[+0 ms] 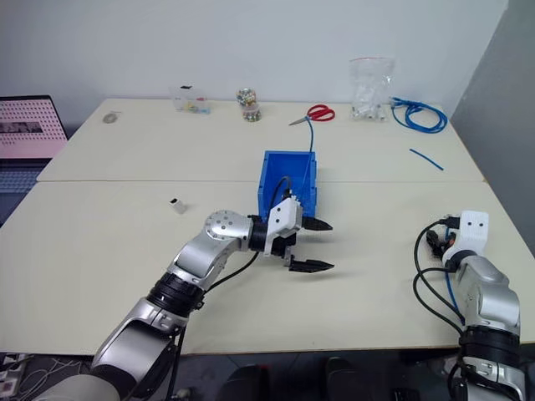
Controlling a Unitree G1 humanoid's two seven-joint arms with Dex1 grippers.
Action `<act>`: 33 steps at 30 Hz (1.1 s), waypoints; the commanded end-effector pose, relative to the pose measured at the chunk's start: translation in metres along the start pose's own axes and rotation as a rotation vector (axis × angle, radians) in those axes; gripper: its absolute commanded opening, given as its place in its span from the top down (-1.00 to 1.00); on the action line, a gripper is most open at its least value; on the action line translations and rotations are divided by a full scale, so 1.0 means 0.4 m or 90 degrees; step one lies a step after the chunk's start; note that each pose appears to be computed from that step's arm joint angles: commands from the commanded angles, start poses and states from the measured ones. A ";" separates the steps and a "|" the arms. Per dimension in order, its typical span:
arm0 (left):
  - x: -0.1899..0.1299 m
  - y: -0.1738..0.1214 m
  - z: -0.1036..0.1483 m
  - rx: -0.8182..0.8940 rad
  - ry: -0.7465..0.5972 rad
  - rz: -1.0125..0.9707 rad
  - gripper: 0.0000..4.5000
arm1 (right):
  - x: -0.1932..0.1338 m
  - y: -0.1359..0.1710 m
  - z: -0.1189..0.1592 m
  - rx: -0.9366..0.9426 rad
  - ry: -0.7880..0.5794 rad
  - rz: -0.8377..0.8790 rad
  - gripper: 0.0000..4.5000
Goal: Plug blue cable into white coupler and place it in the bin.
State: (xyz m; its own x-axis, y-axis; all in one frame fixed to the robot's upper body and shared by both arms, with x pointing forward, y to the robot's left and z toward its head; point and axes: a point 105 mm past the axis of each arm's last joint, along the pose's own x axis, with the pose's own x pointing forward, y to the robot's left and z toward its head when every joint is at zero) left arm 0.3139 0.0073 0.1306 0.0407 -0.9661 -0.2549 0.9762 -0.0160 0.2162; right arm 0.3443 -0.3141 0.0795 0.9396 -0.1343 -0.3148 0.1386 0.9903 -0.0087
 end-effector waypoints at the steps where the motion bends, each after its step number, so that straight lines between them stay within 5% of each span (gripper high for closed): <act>1: -0.004 -0.009 0.020 0.024 -0.008 -0.001 -1.00 | -0.004 -0.027 -0.040 -0.001 0.039 -0.024 0.22; 8: 0.002 -0.030 0.045 0.051 -0.016 -0.006 -1.00 | -0.001 -0.010 -0.028 0.002 0.028 -0.020 0.97; 16: -0.011 -0.059 0.034 0.021 -0.017 -0.002 -1.00 | 0.002 0.039 -0.004 0.022 0.012 0.018 0.99; 23: -0.144 -0.093 -0.004 -0.022 0.004 0.173 -1.00 | -0.087 0.352 0.138 -0.189 -0.071 0.435 0.99; 27: -0.239 -0.196 -0.082 -0.087 0.068 0.329 -1.00 | -0.162 0.501 0.110 -0.326 -0.050 0.667 0.99; 33: -0.345 -0.350 -0.114 -0.182 0.086 0.595 -1.00 | -0.183 0.660 0.027 -0.422 -0.014 0.834 0.99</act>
State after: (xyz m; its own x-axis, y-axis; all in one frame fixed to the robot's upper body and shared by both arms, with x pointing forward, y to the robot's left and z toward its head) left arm 0.1912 0.1488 0.0732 0.7574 -0.5927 -0.2740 0.6312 0.7720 0.0748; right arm 0.3184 -0.0596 0.1166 0.3506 0.8452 -0.4033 -0.9363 0.3253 -0.1324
